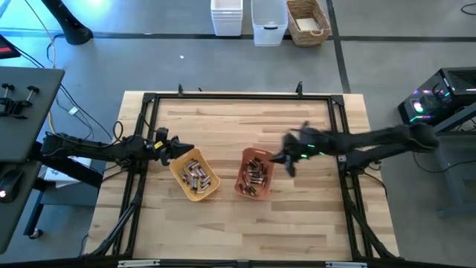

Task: Sort batteries
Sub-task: Return to Home Position

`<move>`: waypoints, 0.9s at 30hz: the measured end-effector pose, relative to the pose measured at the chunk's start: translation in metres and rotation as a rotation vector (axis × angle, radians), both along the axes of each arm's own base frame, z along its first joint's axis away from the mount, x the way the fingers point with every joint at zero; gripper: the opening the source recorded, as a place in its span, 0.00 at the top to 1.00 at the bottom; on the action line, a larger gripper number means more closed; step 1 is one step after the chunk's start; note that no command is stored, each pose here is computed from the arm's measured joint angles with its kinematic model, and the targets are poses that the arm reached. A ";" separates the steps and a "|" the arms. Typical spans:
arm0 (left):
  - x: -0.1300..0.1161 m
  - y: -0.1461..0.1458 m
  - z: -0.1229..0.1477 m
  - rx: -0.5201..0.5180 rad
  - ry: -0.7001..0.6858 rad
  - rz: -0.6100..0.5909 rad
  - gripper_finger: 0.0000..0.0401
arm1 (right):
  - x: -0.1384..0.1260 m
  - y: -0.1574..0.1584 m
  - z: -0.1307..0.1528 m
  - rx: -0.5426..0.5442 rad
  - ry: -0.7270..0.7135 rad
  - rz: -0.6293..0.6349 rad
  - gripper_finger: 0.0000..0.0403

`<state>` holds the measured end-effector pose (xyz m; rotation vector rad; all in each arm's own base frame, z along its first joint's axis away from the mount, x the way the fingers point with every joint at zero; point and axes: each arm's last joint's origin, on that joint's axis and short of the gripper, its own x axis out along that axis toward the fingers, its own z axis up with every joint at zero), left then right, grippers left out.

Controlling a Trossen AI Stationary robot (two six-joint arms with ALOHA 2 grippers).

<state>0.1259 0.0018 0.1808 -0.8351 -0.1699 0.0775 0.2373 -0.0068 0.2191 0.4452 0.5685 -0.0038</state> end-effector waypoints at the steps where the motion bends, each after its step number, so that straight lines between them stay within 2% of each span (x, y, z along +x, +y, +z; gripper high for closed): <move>1: 0.000 0.000 0.000 0.000 0.001 0.000 1.00 | -0.014 0.003 0.001 0.032 -0.074 -0.011 1.00; 3: 0.000 0.000 0.000 0.000 0.000 0.000 1.00 | -0.036 0.010 0.000 0.061 -0.214 -0.026 1.00; 6: 0.000 0.000 0.000 0.000 0.000 0.000 1.00 | -0.057 0.017 -0.006 -0.006 -0.391 -0.036 1.00; 9: 0.000 0.000 0.000 0.000 0.001 0.000 1.00 | -0.068 0.017 -0.020 -0.050 -0.460 -0.093 1.00; 12: 0.000 0.000 0.000 0.000 0.001 0.000 1.00 | -0.075 0.018 -0.028 -0.059 -0.531 -0.076 1.00; 17: 0.000 0.000 0.000 0.000 0.001 0.000 1.00 | -0.086 0.015 -0.051 -0.116 -0.525 -0.042 1.00; 21: 0.000 0.000 0.000 0.000 0.001 0.000 1.00 | -0.092 0.011 -0.059 -0.134 -0.541 -0.028 1.00; 27: 0.000 0.000 0.000 0.000 0.000 0.000 1.00 | -0.093 0.008 -0.069 -0.087 -0.428 -0.059 1.00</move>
